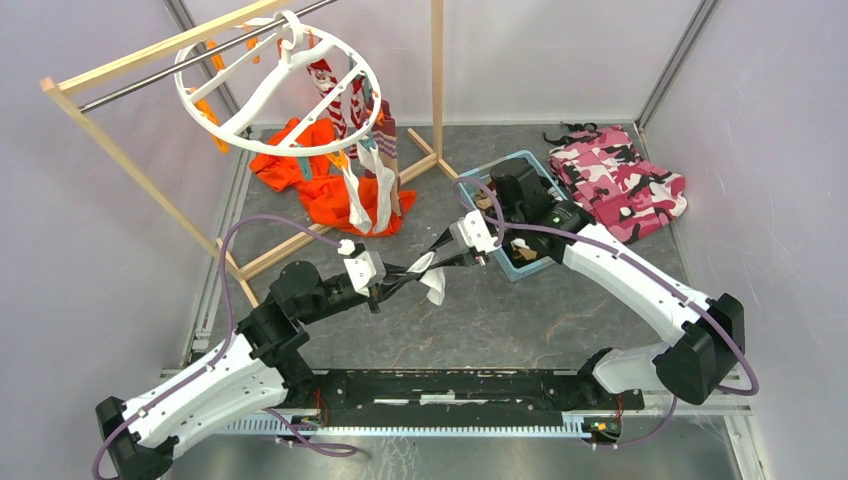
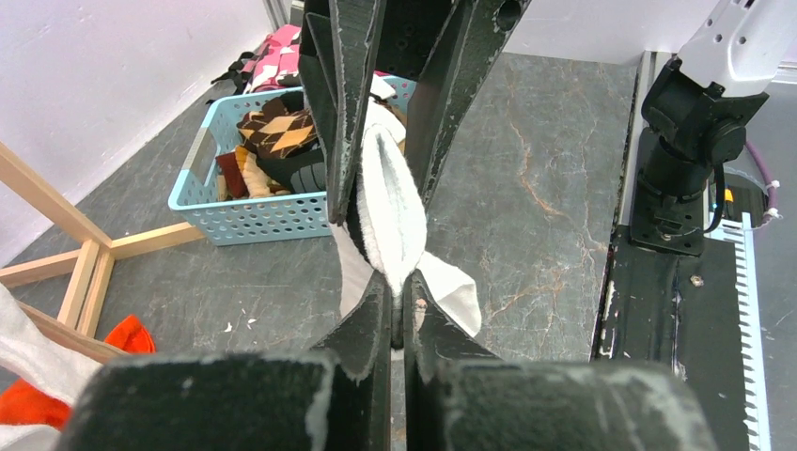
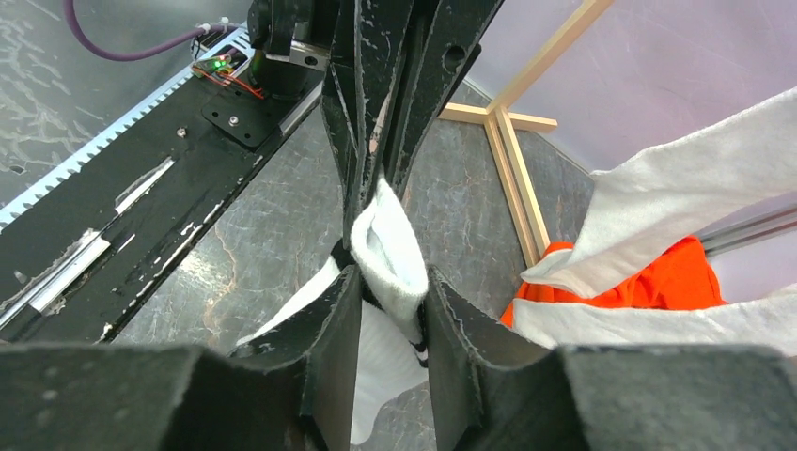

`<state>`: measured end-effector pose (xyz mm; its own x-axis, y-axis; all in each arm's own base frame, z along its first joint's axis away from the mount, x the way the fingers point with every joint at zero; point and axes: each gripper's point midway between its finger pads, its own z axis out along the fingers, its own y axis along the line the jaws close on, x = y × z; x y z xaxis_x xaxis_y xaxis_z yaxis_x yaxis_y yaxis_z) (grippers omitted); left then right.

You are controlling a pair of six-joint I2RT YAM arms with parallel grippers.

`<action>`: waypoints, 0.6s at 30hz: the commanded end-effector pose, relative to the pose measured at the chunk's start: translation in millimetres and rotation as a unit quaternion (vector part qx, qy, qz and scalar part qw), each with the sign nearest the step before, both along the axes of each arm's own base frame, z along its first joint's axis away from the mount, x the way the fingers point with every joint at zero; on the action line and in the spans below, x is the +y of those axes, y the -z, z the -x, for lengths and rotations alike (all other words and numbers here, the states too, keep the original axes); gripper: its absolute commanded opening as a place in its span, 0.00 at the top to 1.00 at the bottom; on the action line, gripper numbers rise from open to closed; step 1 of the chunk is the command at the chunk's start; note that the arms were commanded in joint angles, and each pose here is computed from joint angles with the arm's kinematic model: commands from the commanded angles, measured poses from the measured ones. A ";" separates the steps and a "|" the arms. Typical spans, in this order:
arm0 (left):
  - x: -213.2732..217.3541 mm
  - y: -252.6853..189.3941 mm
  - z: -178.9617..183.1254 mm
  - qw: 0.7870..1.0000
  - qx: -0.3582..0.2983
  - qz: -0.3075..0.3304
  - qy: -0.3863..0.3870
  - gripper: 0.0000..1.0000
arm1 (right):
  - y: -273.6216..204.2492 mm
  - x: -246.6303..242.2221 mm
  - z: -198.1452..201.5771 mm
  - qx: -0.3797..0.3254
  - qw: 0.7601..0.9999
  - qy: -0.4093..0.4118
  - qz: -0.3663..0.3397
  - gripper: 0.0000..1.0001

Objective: Clip the socks to the hanger
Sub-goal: Adjust the sock.

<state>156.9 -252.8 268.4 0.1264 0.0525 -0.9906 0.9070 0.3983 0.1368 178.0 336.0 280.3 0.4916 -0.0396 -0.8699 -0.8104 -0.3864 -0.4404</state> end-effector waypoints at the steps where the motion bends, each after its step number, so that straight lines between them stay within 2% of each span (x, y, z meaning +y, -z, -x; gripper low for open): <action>1: -2.0 -19.7 1.4 1.000 -0.025 0.017 0.008 0.98 | -28.0 -3.4 10.0 -0.007 1.000 -0.015 -0.025 0.66; 6: -0.9 -21.5 -0.3 0.999 -0.024 0.020 0.001 0.96 | -29.6 -4.4 13.1 0.000 1.000 -0.018 -0.025 0.87; 8: 1.8 -21.6 -3.2 0.999 -0.016 0.024 -0.012 0.90 | -29.7 -4.3 13.4 0.006 1.000 -0.012 -0.021 0.96; 11: 11.6 -27.7 -9.4 0.997 0.015 0.057 -0.052 0.62 | -27.7 -4.0 8.6 0.030 0.999 0.017 -0.005 1.00; 14: 34.2 -35.7 -20.0 0.981 0.080 0.117 -0.130 0.09 | -21.6 -5.5 0.8 0.064 0.996 0.060 0.016 1.00; 15: 43.1 -35.6 -22.1 0.975 0.097 0.128 -0.154 0.01 | -18.9 -5.9 -2.1 0.076 0.994 0.076 0.021 1.00; 18: 67.0 -41.5 -25.6 0.953 0.136 0.170 -0.210 0.00 | -14.4 -6.2 -9.2 0.101 0.988 0.114 0.023 1.00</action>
<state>170.9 -219.0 291.8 0.0045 -0.1065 -0.9943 0.7978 0.5999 -0.0606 179.1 331.5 283.3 0.3505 -0.1406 -0.9260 -0.9026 -0.3145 -0.2939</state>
